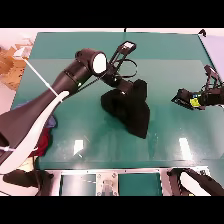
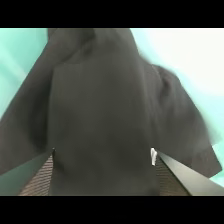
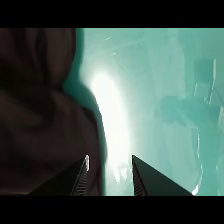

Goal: Fold the shirts.

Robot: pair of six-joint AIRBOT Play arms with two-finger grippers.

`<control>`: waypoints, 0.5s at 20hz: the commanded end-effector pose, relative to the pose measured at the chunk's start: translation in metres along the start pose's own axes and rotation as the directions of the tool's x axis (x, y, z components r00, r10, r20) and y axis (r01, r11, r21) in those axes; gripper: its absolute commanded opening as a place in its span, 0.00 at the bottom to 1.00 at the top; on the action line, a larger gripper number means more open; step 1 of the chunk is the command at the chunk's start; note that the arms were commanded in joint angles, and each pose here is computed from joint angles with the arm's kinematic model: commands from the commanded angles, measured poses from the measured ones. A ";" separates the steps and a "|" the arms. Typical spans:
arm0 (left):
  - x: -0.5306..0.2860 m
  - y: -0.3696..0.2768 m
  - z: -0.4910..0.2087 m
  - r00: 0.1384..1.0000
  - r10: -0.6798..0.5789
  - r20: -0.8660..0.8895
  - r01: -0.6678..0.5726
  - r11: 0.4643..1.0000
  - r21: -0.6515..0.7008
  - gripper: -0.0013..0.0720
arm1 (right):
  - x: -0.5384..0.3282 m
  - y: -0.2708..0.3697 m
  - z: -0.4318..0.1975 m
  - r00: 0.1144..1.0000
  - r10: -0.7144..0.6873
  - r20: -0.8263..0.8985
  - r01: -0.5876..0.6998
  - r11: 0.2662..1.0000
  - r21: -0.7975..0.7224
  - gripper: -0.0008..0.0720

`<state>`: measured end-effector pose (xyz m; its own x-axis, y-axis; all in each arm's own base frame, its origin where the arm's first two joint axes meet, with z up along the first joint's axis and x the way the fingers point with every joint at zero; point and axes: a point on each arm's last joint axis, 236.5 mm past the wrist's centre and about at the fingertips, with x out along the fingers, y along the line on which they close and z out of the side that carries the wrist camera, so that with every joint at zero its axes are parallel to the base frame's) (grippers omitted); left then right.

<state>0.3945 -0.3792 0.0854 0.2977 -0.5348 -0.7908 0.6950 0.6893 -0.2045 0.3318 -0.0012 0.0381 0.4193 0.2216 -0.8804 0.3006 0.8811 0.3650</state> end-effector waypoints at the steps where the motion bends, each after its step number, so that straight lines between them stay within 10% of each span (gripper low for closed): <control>1: -0.020 0.027 -0.003 0.999 0.017 -0.050 -0.020 0.997 -0.073 0.98 | -0.003 -0.012 0.004 1.000 -0.013 0.005 0.013 1.000 0.025 0.47; 10: 0.000 0.151 -0.138 0.960 -0.076 -0.270 -0.086 0.837 -0.540 0.98 | 0.092 -0.006 -0.021 0.960 0.196 -0.202 -0.171 0.976 0.134 0.47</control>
<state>0.4175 -0.2161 0.0157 0.1074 -0.3549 -0.9287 0.3444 0.8896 -0.3001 0.3304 0.0020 -0.0307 0.2737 0.3562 -0.8934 0.3619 0.8225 0.4388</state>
